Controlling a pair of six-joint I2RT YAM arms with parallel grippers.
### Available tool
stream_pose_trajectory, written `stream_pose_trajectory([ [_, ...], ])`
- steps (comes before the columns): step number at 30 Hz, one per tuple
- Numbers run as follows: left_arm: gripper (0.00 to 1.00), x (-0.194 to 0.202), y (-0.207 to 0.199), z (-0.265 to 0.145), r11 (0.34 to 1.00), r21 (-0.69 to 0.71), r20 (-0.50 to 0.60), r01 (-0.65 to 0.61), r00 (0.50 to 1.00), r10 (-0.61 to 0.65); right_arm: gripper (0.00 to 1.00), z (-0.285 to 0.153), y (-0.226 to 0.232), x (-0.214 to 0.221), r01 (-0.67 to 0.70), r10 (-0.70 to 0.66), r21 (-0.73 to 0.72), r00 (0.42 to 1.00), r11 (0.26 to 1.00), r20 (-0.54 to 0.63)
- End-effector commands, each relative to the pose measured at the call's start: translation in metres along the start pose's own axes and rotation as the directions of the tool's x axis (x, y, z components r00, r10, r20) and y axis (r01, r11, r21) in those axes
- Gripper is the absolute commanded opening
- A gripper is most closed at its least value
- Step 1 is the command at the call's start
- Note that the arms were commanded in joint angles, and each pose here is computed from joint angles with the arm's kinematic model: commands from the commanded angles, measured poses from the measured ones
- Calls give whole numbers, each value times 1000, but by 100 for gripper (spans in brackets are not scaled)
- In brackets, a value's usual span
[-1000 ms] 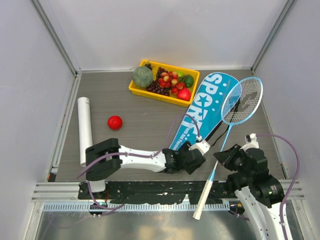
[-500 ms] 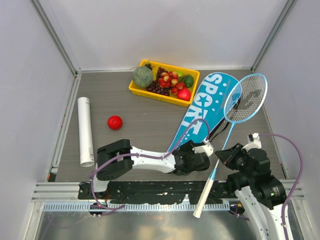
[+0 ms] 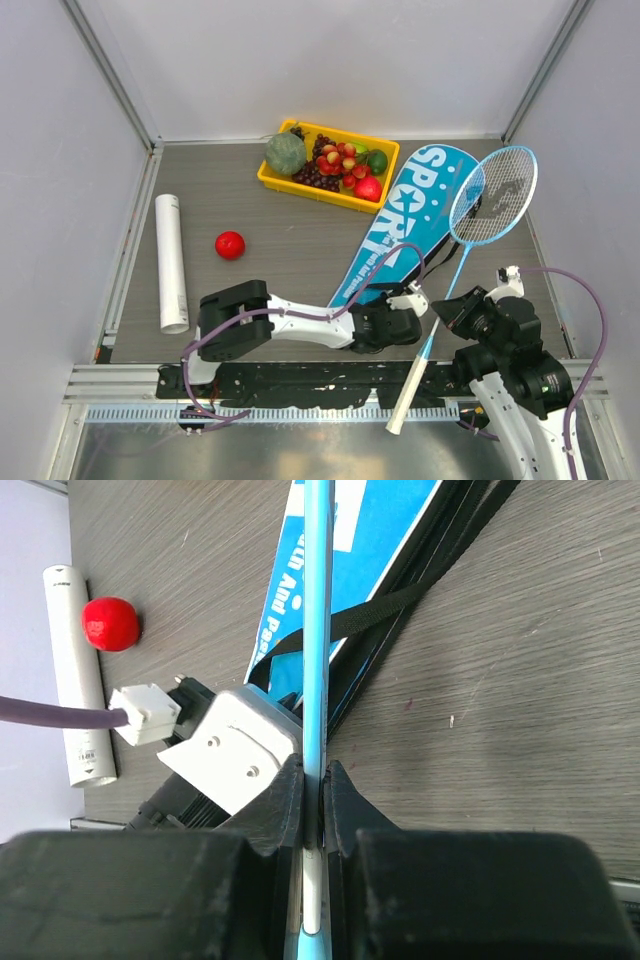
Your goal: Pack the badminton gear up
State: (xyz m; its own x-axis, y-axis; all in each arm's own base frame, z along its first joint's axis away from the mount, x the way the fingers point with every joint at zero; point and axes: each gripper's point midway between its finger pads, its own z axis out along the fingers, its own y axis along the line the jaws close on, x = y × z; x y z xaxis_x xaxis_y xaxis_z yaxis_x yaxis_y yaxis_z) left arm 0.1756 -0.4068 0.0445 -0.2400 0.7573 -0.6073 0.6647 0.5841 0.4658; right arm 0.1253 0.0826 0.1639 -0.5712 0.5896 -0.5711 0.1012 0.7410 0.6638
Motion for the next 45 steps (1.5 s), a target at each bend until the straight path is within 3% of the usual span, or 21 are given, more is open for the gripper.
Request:
stream_pose_trajectory([
  [1,0,-40,18,-18,994,-1,82,105,991,-105,5,0,14,-14,5,-2,-47,999,999,52],
  [9,0,-73,37,-48,899,238,85,369,914,-398,5,11,8,10,-22,20,-29,997,999,-78],
  [11,0,-79,45,-51,869,268,80,417,889,-451,5,8,8,14,-30,28,-16,993,999,-111],
  [16,0,-95,65,-54,785,326,62,527,816,-574,5,-9,10,5,-55,55,3,996,999,-68],
  [19,0,-106,77,-55,726,364,41,584,768,-639,5,-6,6,23,-77,80,22,984,997,-161],
  [23,0,-117,95,-53,693,365,62,622,726,-684,5,-1,7,47,-150,143,-12,958,989,-249],
  [31,0,-134,112,-44,641,358,50,679,671,-739,5,-18,15,47,-268,257,-14,936,963,-240],
  [45,0,-149,122,-49,625,372,87,686,645,-759,5,-25,50,64,-428,335,-165,851,889,-404],
])
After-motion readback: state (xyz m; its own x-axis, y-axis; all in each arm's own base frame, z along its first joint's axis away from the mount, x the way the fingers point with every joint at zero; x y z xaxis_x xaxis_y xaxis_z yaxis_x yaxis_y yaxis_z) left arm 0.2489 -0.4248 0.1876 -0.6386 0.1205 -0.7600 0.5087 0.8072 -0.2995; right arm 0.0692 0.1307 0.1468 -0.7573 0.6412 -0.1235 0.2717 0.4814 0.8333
